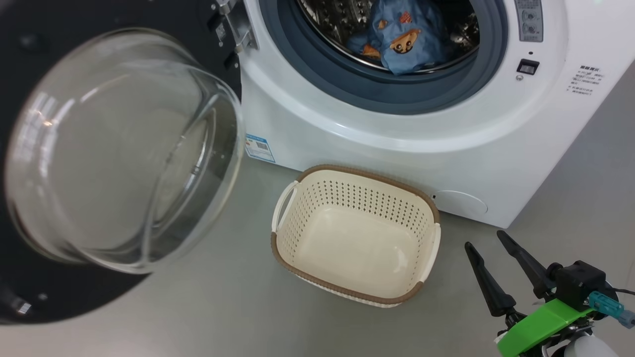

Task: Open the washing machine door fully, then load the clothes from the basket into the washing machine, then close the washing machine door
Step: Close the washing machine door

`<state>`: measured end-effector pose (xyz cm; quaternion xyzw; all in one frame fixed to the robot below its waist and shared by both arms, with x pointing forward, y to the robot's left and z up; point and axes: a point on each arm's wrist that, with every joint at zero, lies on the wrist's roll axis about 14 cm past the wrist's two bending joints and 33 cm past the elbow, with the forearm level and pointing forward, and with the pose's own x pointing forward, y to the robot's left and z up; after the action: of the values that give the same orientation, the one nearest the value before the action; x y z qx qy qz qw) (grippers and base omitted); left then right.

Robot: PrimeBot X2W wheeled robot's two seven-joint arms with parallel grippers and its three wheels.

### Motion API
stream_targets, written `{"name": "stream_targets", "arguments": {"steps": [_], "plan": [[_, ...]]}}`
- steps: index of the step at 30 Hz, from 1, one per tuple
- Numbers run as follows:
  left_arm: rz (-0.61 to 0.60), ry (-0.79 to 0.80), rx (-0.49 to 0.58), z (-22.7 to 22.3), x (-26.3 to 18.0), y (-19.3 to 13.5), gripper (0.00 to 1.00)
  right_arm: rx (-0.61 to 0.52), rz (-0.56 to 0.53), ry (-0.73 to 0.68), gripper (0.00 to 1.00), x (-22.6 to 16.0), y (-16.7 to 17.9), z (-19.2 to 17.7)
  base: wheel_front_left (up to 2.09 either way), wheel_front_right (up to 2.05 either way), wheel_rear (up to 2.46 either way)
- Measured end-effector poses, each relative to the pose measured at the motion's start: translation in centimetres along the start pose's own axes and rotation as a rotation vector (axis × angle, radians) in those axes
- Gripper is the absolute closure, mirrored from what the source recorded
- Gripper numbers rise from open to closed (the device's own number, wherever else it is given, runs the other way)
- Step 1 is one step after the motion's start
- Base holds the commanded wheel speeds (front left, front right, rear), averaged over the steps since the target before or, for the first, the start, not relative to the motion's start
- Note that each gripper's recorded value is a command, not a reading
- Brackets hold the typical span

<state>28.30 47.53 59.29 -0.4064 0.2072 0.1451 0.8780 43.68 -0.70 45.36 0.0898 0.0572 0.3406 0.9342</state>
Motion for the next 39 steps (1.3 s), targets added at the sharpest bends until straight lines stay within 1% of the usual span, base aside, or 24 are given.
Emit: {"name": "stream_targets", "arguments": {"steps": [4,10,11,20,28,33,34,39], "plan": [[-0.059,0.091,0.028,-2.3,0.2,-1.3,1.00,-0.001,0.001,-0.016,0.00,0.0,0.4,0.6,0.00,0.00,0.00],[-0.150,0.150,0.092,-3.3,-0.7,-3.8,1.00,0.003,-0.015,-0.015,0.00,-0.7,0.4,0.6,0.00,0.00,0.00],[-0.150,0.150,0.092,-3.3,-0.7,-3.8,1.00,0.003,-0.015,-0.015,0.00,-0.7,0.4,0.6,0.00,0.00,0.00],[-0.319,0.297,0.213,-7.3,-0.6,-8.7,1.00,-0.002,-0.057,-0.033,0.00,-1.8,-0.5,1.4,0.00,0.00,0.00],[-0.494,0.411,0.305,-11.5,0.2,-13.8,1.00,0.012,-0.124,-0.044,0.00,-4.0,-1.4,1.6,0.00,0.00,0.00],[-0.580,0.472,0.354,-13.8,0.8,-16.6,1.00,0.007,-0.174,-0.060,0.00,-5.5,-2.4,2.2,0.00,0.00,0.00],[-0.617,0.494,0.359,-14.7,1.2,-17.7,1.00,0.006,-0.195,-0.069,0.00,-6.1,-2.9,2.4,0.00,0.00,0.00],[-0.701,0.565,0.366,-17.5,2.3,-20.6,1.00,0.005,-0.249,-0.084,0.00,-7.6,-4.0,2.8,0.00,0.00,0.00]]}}
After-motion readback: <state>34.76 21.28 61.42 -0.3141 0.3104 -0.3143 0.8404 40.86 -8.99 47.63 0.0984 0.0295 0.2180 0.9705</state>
